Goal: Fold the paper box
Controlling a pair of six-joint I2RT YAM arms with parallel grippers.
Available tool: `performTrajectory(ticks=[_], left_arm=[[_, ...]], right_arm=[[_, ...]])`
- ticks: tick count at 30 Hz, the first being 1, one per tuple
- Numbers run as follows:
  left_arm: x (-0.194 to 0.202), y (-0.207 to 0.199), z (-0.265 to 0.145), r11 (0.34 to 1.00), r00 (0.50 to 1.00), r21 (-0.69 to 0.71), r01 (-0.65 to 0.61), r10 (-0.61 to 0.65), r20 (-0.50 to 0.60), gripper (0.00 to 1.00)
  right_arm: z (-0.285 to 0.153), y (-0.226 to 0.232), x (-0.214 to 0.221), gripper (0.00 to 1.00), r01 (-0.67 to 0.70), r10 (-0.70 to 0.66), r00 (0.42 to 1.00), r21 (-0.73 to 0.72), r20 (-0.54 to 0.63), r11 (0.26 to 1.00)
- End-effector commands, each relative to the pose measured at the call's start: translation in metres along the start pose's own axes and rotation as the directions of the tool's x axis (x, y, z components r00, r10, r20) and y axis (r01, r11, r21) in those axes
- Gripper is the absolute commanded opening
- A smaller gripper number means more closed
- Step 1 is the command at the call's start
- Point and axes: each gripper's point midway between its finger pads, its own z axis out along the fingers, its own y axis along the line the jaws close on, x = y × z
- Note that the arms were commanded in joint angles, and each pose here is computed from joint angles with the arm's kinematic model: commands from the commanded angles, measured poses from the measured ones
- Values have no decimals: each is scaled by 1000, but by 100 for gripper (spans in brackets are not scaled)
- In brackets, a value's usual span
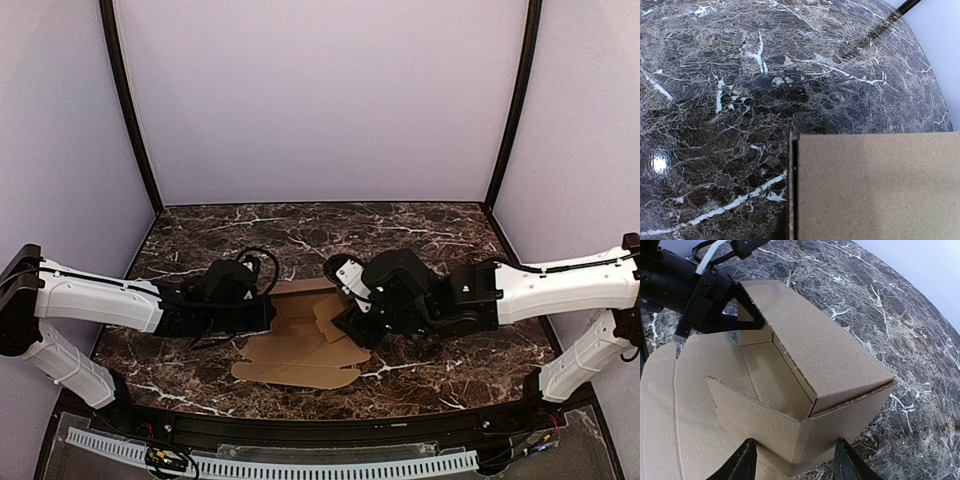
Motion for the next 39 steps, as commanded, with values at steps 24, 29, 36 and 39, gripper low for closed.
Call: performTrajectory(ticks=[24,29,36,39], left_arm=[[-17,2,-10,994,994,-66,90,-85,75,1],[-15,-2,-11,995,995,-58,78,-74,69,1],[-12,-3,-11,995,995,-61,76,-72,71,1],[-12,-2,-11,995,995,-64,78,-73,72,1]], right_arm=[[59,-44,-6,32,-79,77,997,481,22,873],[59,-51,-11,20,-93,79,996,530,48,843],[60,-56,-16,0,-109,84,994,561,71,821],[61,-58,-18,0,-117,86,993,565,81,817]])
